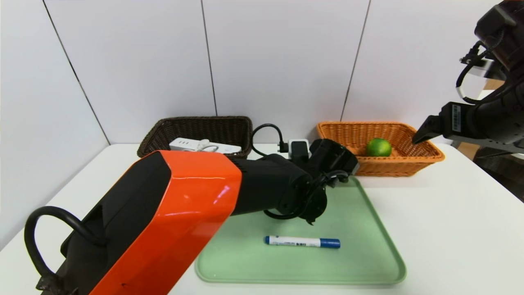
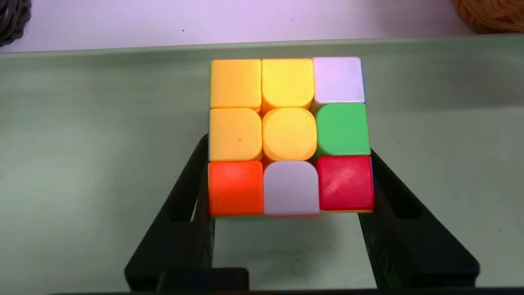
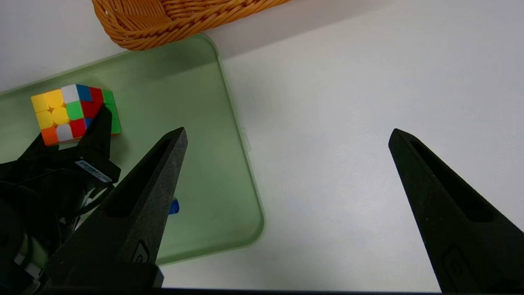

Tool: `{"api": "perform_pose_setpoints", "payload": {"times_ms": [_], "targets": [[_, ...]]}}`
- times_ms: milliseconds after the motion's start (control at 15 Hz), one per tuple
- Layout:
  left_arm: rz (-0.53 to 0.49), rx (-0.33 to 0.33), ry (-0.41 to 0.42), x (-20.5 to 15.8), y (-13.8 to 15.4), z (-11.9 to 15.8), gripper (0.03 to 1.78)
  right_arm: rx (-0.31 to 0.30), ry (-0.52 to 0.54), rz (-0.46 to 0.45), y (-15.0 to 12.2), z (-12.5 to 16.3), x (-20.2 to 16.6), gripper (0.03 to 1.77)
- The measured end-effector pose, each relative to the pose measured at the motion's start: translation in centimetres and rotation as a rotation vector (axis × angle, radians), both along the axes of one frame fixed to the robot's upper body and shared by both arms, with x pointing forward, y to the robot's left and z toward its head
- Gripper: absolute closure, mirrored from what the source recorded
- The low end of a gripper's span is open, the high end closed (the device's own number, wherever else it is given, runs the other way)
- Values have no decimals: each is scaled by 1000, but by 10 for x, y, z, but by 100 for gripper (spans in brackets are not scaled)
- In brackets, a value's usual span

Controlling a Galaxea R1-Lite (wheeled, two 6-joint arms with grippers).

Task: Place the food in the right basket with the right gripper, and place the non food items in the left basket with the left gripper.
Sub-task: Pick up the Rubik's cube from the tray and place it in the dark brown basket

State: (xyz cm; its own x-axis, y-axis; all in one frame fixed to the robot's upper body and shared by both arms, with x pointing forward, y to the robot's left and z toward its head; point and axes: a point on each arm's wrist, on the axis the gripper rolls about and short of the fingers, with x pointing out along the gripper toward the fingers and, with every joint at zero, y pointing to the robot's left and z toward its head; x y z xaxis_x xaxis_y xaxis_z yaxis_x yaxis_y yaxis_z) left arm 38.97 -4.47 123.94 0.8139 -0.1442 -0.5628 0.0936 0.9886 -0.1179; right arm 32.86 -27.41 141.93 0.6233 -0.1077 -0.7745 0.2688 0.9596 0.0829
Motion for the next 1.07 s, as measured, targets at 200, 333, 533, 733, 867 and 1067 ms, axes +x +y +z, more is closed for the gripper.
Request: {"api": "perform_pose_setpoints", "payload": {"times_ms": [200,333,533,733,867,1067], "targets": [[0,0,1,0,1,1,84,0,1,1,0,0,0,10],[0,-7,-4,-2,3,8,84,2,3,1,0,0,0,10],[-10,-18,-13,-11,13,36,84,1,3,0,0,0,0,10],[-35,-24,-35,-30,33,82,84,1,8,1,0,-2,0,10],[-52,-12,-77,-39,53,115,85,2,10,1,0,-2,0,10],[-20,6,-167,-29,96,156,85,3,7,11,2,-1,-2,10]]}}
